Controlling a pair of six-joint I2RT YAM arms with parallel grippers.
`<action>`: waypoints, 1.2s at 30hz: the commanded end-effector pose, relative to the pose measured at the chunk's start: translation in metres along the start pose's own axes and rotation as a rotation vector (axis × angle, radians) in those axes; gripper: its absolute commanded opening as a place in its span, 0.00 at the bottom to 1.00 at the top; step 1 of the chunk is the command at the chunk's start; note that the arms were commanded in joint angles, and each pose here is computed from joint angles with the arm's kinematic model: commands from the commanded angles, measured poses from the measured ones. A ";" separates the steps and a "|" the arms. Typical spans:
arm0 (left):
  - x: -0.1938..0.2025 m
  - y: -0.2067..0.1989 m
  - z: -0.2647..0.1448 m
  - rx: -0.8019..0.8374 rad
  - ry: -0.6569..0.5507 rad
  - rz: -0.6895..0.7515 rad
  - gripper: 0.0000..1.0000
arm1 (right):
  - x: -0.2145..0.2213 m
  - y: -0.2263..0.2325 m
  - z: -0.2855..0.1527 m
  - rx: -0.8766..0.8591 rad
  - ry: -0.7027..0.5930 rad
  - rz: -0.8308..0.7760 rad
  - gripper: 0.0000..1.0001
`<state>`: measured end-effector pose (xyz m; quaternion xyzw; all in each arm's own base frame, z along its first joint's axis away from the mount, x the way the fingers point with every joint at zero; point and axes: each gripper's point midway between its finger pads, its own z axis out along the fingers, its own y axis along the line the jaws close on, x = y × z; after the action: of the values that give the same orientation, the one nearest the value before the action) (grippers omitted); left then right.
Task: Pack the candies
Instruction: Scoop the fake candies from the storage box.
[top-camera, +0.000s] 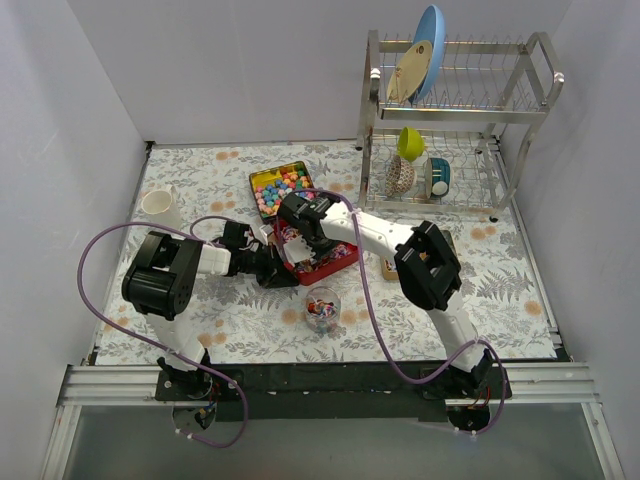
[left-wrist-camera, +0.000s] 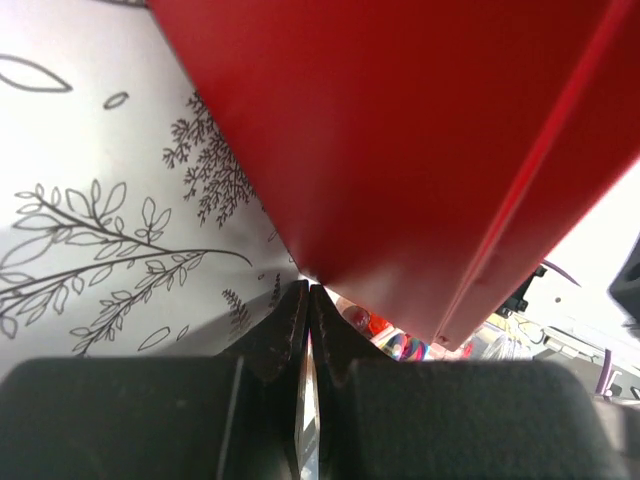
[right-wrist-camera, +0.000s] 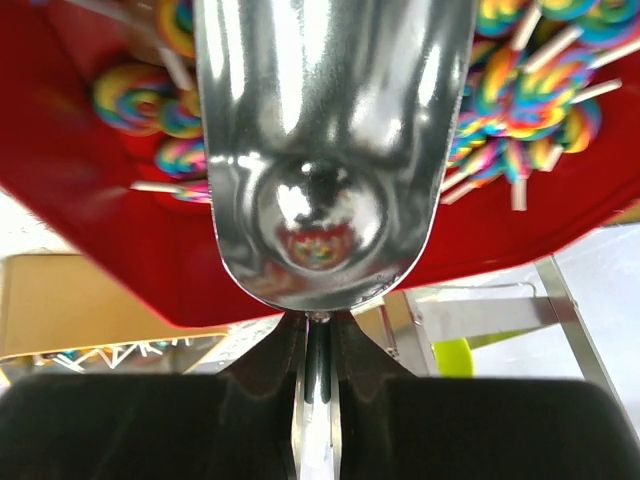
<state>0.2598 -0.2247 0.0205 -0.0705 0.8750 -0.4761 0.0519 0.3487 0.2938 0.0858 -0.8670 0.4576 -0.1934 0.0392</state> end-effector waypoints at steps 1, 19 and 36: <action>-0.018 -0.014 0.003 0.020 -0.032 0.069 0.00 | -0.052 0.028 -0.007 -0.067 -0.198 -0.265 0.01; -0.001 -0.012 -0.008 -0.010 0.021 0.103 0.00 | -0.081 0.065 0.000 -0.415 -0.468 0.379 0.01; 0.007 -0.012 -0.011 0.000 0.042 0.146 0.00 | -0.097 0.038 -0.008 -0.385 -0.582 0.672 0.01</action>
<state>0.2501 -0.2155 0.0202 -0.0326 0.8887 -0.4552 0.0443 0.2887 0.3029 0.0580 -0.6955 0.7143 0.0684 0.0387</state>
